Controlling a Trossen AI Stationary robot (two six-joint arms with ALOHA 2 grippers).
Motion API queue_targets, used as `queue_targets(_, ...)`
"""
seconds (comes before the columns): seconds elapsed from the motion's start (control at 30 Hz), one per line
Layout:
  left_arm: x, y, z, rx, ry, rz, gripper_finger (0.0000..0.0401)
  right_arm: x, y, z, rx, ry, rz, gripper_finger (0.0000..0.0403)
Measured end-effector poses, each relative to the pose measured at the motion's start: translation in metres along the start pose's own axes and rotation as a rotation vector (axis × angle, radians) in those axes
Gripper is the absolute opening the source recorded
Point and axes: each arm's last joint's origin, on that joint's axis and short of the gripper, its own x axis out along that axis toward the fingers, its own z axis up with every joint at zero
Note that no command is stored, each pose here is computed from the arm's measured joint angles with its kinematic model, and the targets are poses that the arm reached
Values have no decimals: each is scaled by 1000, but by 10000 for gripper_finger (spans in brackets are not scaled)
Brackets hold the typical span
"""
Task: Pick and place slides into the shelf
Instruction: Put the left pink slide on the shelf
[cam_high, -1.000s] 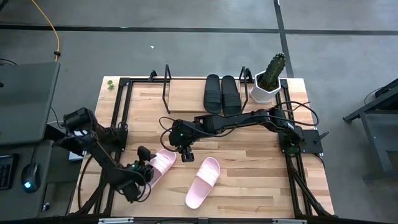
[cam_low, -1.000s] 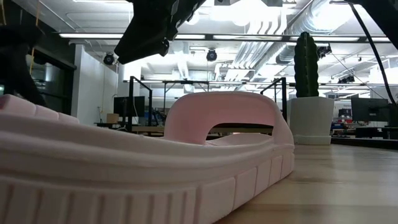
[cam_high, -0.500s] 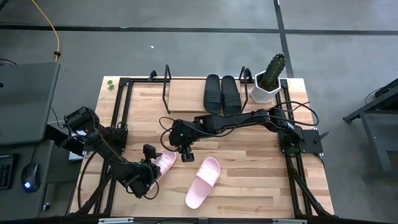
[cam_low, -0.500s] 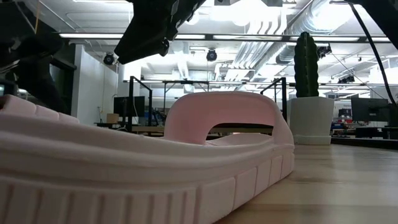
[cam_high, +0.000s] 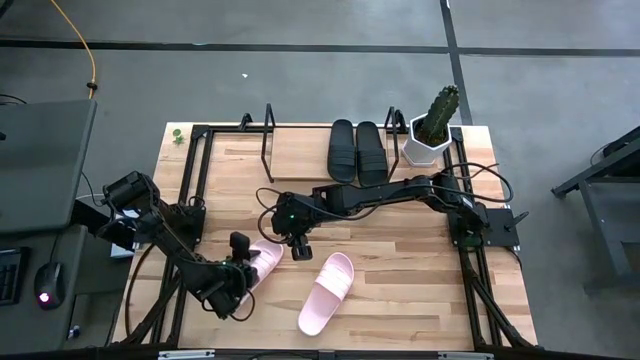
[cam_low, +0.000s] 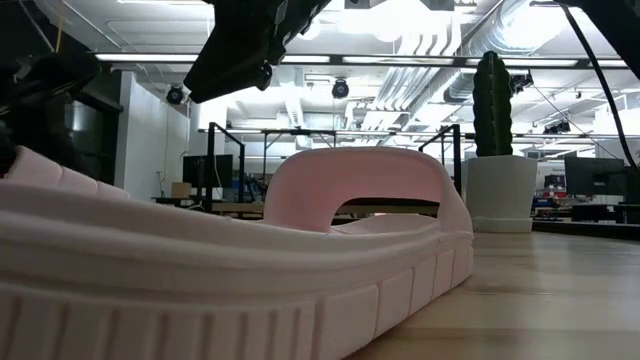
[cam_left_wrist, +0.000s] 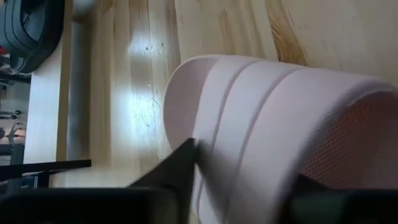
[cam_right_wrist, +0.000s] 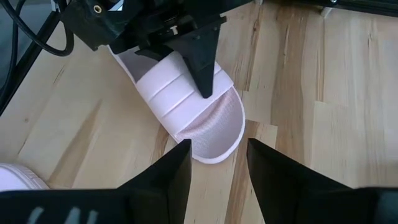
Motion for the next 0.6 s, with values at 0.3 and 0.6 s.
queue_targets(0.3,0,0,0,1,4,-6,31,0,0,0,-1,0,0,146)
queue_targets(0.6,0,0,0,2,0,3,19,0,0,0,0,3,0,146)
